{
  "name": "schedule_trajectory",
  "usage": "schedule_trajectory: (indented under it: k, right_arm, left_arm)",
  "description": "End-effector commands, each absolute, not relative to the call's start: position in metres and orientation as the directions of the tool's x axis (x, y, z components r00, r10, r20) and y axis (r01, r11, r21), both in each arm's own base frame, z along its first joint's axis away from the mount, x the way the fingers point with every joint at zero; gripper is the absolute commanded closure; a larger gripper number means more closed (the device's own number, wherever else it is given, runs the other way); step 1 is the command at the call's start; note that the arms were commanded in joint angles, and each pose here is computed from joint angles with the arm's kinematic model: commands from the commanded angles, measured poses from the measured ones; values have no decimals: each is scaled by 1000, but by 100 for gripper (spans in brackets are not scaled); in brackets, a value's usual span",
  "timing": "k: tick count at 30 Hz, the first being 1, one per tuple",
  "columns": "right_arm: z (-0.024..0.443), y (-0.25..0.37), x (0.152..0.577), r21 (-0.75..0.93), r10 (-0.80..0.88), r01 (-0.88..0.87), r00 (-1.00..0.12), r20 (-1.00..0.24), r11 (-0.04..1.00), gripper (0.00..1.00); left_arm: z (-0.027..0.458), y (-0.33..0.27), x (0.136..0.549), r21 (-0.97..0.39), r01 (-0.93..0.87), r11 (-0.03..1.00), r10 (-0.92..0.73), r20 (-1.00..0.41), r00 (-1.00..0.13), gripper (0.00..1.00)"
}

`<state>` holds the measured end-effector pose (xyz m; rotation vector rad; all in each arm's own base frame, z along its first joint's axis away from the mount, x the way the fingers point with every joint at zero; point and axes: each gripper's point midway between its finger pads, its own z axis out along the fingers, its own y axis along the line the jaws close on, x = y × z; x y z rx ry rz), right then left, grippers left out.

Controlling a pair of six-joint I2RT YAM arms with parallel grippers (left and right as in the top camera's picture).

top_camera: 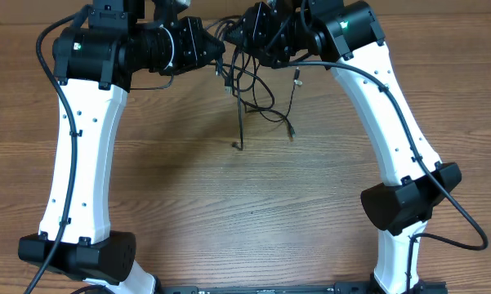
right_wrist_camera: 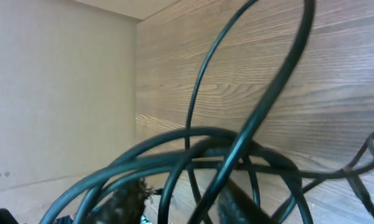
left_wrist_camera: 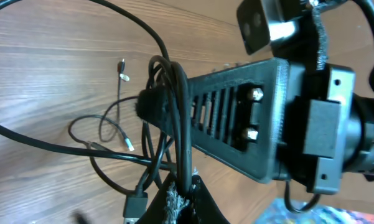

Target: Untangle cables

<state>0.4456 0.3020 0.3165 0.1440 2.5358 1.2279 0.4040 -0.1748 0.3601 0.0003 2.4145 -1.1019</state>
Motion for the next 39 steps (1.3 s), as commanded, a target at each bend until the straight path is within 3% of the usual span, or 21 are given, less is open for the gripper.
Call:
schedule_trajectory:
  k: [1,6,8,13,18,23,28,33,36,39]
  right_arm:
    - [293,305,455,769,239,0,-950,-199,640,71]
    - [284,302,458,750,251,20,-948,-196,661,84]
    - [281,299,458,737,251,24,-947,-199,675,96]
    - [278,286,454,709,217,-2,-952,-218,705,96]
    - [307,250,454,717,255,-7,-932,-256,697,96]
    - [332,202,457,708,330,22,-895,-301,706,96]
    - [310,143,463,597,438,194,-850,-294,778,96]
    - [278,87,453,336,490,382,-801,-345,861,96]
    - [272,76,445,270,485,411,-804,-342,871,96]
    - [273,88,443,293,406,316,-852,-330,902,96]
  left_arm:
    - [369,-188,394,-770,203,604,-180,-380,-907,96]
    - [371,-189,393,-781,208,589,-178,-376,-909,96]
    - [371,-186,395,-781,205,590,-184,-377,-908,96]
    - [360,-161,406,-704,213,678,-183,-442,-878,96]
    - [316,-93,416,-413,-12,910,-226,-473,-852,96]
    - [299,-53,409,-217,-150,965,-239,-473,-848,96]
    - [299,-49,408,-185,-132,974,-207,-482,-851,96]
    - [299,-49,409,-182,-125,975,-200,-487,-851,96]
    - [301,-55,410,-199,-94,976,-182,-490,-853,96]
    - [310,-82,414,-268,98,958,-61,-526,-848,96]
